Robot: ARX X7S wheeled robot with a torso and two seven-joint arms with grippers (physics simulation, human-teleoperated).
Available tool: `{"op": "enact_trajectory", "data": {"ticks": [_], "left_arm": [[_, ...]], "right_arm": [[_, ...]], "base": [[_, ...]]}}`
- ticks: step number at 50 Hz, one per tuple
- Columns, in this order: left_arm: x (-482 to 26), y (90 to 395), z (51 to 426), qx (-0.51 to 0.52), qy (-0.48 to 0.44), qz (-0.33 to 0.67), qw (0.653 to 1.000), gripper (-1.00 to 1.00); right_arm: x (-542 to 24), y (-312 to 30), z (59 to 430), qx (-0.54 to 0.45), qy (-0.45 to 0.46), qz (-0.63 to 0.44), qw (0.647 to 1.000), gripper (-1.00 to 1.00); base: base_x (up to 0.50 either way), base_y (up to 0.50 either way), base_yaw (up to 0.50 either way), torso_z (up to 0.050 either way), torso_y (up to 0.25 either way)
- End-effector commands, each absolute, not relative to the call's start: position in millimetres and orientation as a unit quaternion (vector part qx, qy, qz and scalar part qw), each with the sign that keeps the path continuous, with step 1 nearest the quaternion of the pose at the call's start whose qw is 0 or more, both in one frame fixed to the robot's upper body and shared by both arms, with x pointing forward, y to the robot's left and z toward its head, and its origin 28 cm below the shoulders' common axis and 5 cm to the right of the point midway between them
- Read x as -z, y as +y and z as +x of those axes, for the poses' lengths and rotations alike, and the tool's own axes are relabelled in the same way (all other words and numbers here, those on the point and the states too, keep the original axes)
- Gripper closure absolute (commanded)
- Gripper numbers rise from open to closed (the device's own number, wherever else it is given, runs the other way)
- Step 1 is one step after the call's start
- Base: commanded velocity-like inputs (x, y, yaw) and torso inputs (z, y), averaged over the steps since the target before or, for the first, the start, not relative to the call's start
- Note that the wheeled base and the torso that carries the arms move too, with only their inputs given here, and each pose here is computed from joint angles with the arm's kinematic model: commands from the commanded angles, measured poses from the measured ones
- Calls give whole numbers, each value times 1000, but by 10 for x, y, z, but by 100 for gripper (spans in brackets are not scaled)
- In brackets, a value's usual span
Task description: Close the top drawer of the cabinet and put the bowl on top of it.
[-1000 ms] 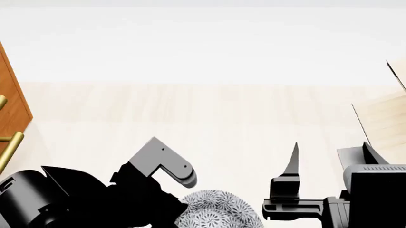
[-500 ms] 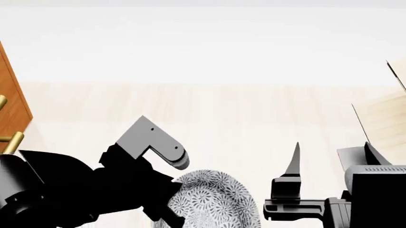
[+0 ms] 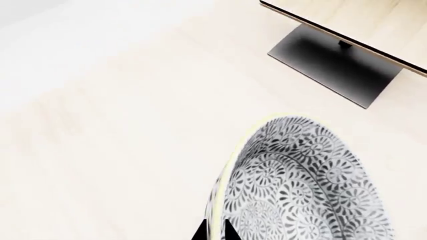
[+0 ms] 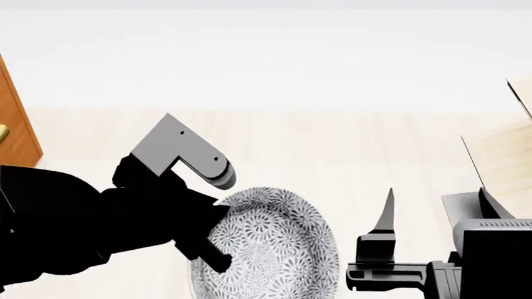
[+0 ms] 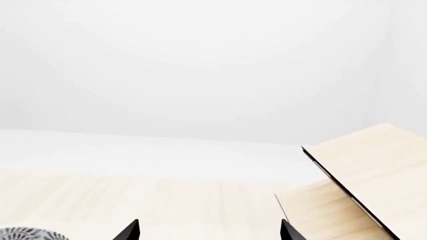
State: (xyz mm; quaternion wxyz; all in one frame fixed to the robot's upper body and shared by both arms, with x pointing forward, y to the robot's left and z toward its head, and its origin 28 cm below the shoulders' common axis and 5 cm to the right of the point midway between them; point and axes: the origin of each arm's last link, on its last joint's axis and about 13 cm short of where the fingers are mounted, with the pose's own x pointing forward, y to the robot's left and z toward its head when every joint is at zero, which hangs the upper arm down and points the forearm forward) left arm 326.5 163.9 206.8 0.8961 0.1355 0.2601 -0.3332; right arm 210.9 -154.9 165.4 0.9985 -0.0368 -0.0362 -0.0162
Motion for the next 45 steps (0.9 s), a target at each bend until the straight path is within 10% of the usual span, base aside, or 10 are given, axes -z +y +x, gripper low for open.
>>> {"op": "enact_trajectory", "data": {"ticks": [1,45], "left_arm": [[-2292,1680,3258,327,237,136,905,100],[-3153,1883,3197,291,148,114,938,100]], "right_arm": [[-1664,-1549,2105,16,-37,-37,999,-100],[-1713,-1539,2099,15,-39,-45,998,-100]], "base": [[0,0,0,0,0],[0,0,0,0,0]]}}
